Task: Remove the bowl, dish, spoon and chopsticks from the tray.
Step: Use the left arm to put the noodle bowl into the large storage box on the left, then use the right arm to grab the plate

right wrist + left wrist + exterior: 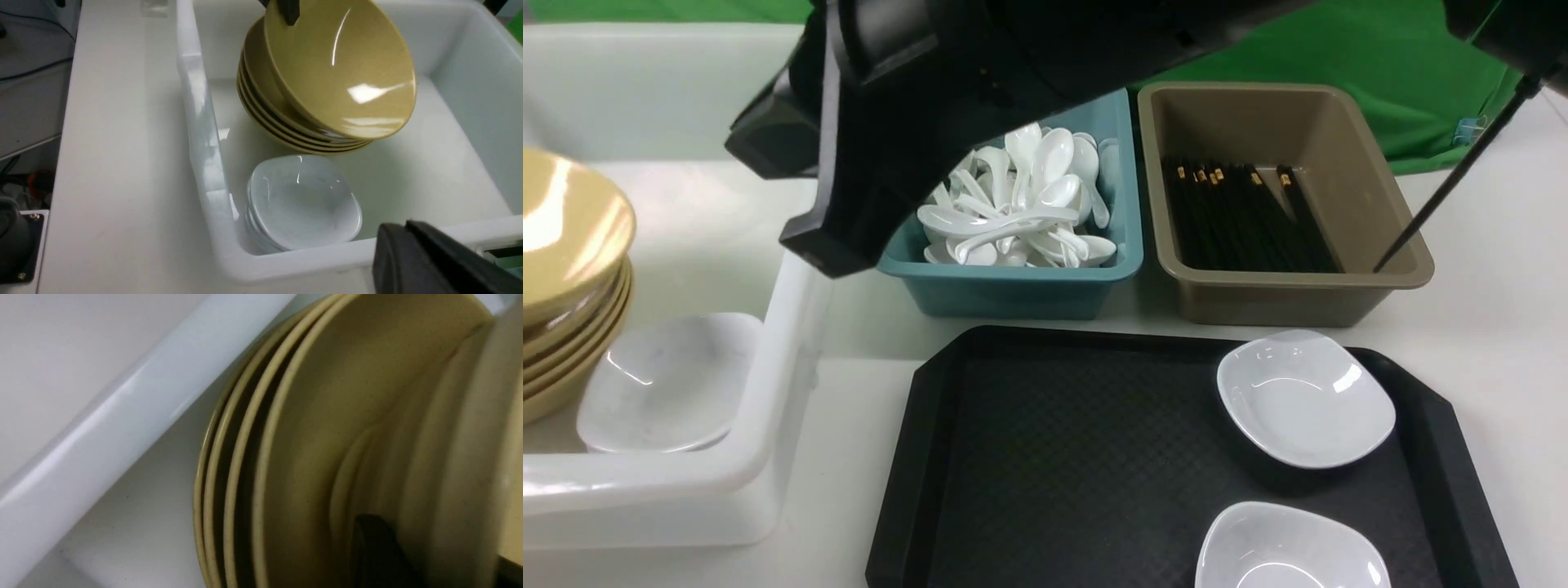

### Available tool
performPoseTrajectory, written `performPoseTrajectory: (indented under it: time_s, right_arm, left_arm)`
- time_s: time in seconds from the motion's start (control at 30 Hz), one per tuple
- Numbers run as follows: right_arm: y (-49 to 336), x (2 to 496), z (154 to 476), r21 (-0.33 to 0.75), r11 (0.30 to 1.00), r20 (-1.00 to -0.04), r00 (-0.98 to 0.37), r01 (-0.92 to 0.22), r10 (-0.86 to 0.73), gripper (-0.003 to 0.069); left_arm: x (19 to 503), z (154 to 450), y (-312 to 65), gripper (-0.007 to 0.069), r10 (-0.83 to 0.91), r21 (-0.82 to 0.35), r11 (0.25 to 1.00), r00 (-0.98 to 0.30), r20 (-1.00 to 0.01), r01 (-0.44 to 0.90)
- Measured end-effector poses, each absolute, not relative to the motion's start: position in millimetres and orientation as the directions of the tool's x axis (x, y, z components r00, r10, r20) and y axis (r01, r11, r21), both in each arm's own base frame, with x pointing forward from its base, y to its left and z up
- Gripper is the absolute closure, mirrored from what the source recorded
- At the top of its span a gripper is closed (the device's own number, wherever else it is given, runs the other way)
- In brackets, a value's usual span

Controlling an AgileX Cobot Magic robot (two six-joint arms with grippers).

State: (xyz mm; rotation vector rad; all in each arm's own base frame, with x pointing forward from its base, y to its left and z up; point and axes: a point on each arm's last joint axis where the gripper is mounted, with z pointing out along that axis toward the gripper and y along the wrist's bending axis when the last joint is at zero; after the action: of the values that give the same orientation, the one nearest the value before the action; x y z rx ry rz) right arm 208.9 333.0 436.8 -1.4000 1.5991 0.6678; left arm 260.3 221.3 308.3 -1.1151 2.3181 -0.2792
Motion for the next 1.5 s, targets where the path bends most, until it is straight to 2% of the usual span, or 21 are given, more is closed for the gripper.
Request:
performPoseTrajectory:
  time_s: [0.1, 0.13, 0.2, 0.3, 0.37, 0.43, 0.5, 0.6, 0.63, 0.7, 0.73, 0.77, 0.8, 0.83, 0.9, 1.0, 1.13, 1.23, 1.37, 1.43, 1.5]
  right_arm:
    - [330, 215, 436, -0.143, 0.285, -0.866, -0.020, -0.948, -0.500, 0.0652]
    - [327, 219, 434, -0.149, 0.324, -0.856, -0.043, -0.934, -0.515, 0.0652]
    - [316, 231, 430, -0.164, 0.405, -0.826, -0.100, -0.900, -0.555, 0.0652]
    - [296, 249, 422, -0.206, 0.493, -0.749, -0.188, -0.845, -0.635, 0.0652]
    - [278, 260, 415, -0.233, 0.536, -0.677, -0.260, -0.812, -0.688, 0.0652]
    - [256, 274, 403, -0.232, 0.585, -0.596, -0.361, -0.777, -0.717, 0.0652]
    - [237, 283, 388, -0.217, 0.624, -0.519, -0.453, -0.751, -0.725, 0.0652]
    - [213, 297, 354, -0.183, 0.694, -0.422, -0.582, -0.696, -0.695, 0.0636]
    - [212, 297, 351, -0.180, 0.702, -0.419, -0.592, -0.689, -0.689, 0.0631]
    - [201, 302, 319, -0.166, 0.733, -0.371, -0.647, -0.660, -0.666, 0.0571]
    - [200, 303, 307, -0.164, 0.734, -0.366, -0.650, -0.659, -0.666, 0.0522]
    - [200, 303, 305, -0.164, 0.734, -0.365, -0.651, -0.659, -0.666, 0.0522]
    - [201, 304, 289, -0.159, 0.735, -0.373, -0.649, -0.659, -0.663, 0.0440]
    - [201, 304, 283, -0.156, 0.734, -0.366, -0.652, -0.660, -0.664, 0.0417]
    - [204, 306, 258, -0.139, 0.754, -0.362, -0.675, -0.642, -0.642, 0.0281]
    - [206, 313, 226, -0.133, 0.784, -0.324, -0.721, -0.607, -0.613, 0.0151]
    - [210, 321, 195, -0.130, 0.799, -0.271, -0.755, -0.587, -0.598, 0.0113]
    - [211, 324, 177, -0.135, 0.812, -0.237, -0.777, -0.568, -0.583, 0.0127]
    - [211, 326, 164, -0.143, 0.815, -0.208, -0.788, -0.561, -0.579, 0.0232]
    - [211, 326, 165, -0.144, 0.814, -0.208, -0.787, -0.562, -0.580, 0.0413]
    - [210, 326, 170, -0.152, 0.813, -0.215, -0.784, -0.562, -0.582, 0.0534]
  left_arm:
    - [258, 315, 219, 0.0283, -0.762, -0.396, 0.647, -0.526, -0.378, -0.652]
    - [256, 323, 217, 0.0197, -0.753, -0.390, 0.657, -0.532, -0.388, -0.645]
    - [251, 344, 213, 0.0098, -0.730, -0.379, 0.679, -0.527, -0.435, -0.629]
    - [242, 382, 201, 0.0032, -0.693, -0.379, 0.714, -0.512, -0.508, -0.589]
    - [236, 406, 185, 0.0029, -0.658, -0.379, 0.746, -0.517, -0.548, -0.548]
    - [233, 432, 152, 0.0062, -0.555, -0.349, 0.828, -0.553, -0.622, -0.438]
    - [234, 448, 115, 0.0147, -0.430, -0.312, 0.903, -0.598, -0.676, -0.296]
    - [234, 465, 42, 0.0400, -0.175, -0.244, 0.970, -0.652, -0.738, 0.016]
    - [235, 465, 37, 0.0420, -0.156, -0.239, 0.970, -0.655, -0.740, 0.039]
    - [228, 469, -22, 0.0584, 0.084, -0.166, 0.934, -0.643, -0.761, 0.318]
    - [224, 468, -43, 0.0609, 0.156, -0.151, 0.902, -0.633, -0.758, 0.404]
    - [223, 467, -46, 0.0613, 0.170, -0.148, 0.896, -0.631, -0.757, 0.420]
    - [218, 461, -71, 0.0628, 0.261, -0.130, 0.846, -0.615, -0.744, 0.517]
    - [215, 460, -80, 0.0633, 0.283, -0.127, 0.831, -0.608, -0.742, 0.542]
    - [210, 440, -110, 0.0640, 0.406, -0.079, 0.759, -0.565, -0.718, 0.646]
    - [212, 405, -135, 0.0641, 0.489, -0.015, 0.717, -0.519, -0.701, 0.697]
    - [217, 371, -147, 0.0641, 0.511, 0.002, 0.709, -0.512, -0.690, 0.705]
    - [219, 354, -149, 0.0641, 0.510, -0.002, 0.716, -0.524, -0.682, 0.698]
    - [219, 349, -150, 0.0641, 0.512, -0.007, 0.715, -0.531, -0.675, 0.699]
    - [220, 349, -150, 0.0641, 0.508, -0.010, 0.716, -0.531, -0.678, 0.698]
    - [220, 348, -150, 0.0641, 0.508, -0.010, 0.716, -0.531, -0.678, 0.698]
